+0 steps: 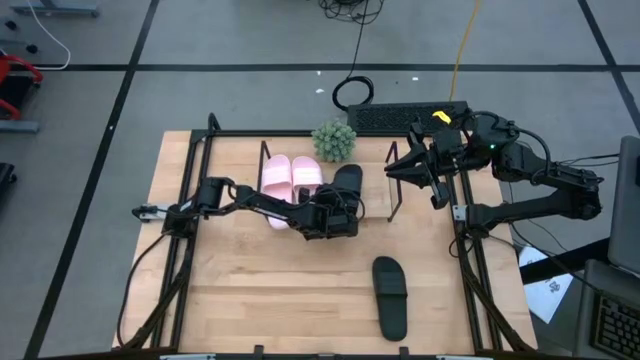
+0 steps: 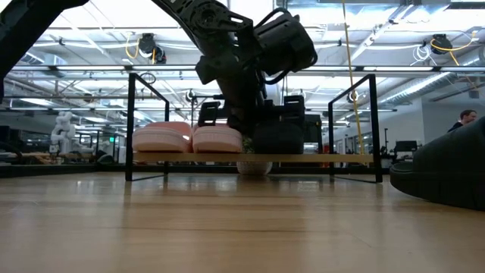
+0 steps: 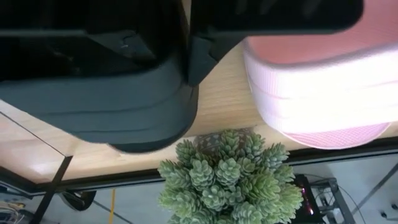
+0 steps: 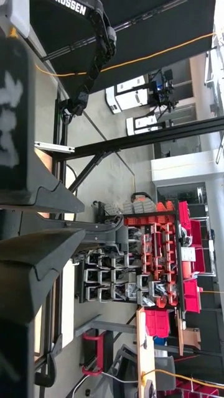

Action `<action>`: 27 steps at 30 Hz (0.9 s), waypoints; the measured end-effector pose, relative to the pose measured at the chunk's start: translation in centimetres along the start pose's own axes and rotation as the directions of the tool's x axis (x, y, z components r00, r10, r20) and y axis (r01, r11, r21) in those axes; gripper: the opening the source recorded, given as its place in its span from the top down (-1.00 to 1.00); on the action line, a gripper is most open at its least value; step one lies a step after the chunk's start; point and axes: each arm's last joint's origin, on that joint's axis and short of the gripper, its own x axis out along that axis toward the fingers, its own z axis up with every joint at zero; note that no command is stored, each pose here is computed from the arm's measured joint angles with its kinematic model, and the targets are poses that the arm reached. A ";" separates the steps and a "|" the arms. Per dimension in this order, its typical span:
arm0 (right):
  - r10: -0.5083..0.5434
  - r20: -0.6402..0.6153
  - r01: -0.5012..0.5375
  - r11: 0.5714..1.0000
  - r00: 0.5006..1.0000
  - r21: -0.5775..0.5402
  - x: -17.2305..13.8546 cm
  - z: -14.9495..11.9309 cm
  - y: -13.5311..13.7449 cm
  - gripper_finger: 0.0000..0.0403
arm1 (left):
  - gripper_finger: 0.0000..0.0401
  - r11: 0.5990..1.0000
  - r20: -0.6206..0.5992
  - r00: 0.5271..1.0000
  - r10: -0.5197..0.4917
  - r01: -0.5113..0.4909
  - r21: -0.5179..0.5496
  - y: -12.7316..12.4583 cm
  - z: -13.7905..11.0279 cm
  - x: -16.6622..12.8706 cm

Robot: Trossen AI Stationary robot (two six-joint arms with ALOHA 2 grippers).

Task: Pick and place slides into the shelf
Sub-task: Put the left black slipper on the shelf

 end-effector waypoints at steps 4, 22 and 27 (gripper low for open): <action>0.000 0.000 0.000 1.000 1.000 0.000 0.0 0.0 0.0 0.79 | 0.56 1.000 -0.003 1.000 -0.003 0.003 -0.005 0.0 0.0 0.0; 0.000 0.000 0.000 1.000 1.000 0.000 0.0 0.0 0.0 0.79 | 0.25 0.999 0.058 0.998 0.008 -0.010 0.034 -0.1 0.4 -1.0; 0.000 0.000 0.000 1.000 1.000 0.000 0.0 0.0 0.0 0.79 | 0.25 0.999 0.049 0.999 0.001 -0.003 0.046 -0.2 0.5 -1.1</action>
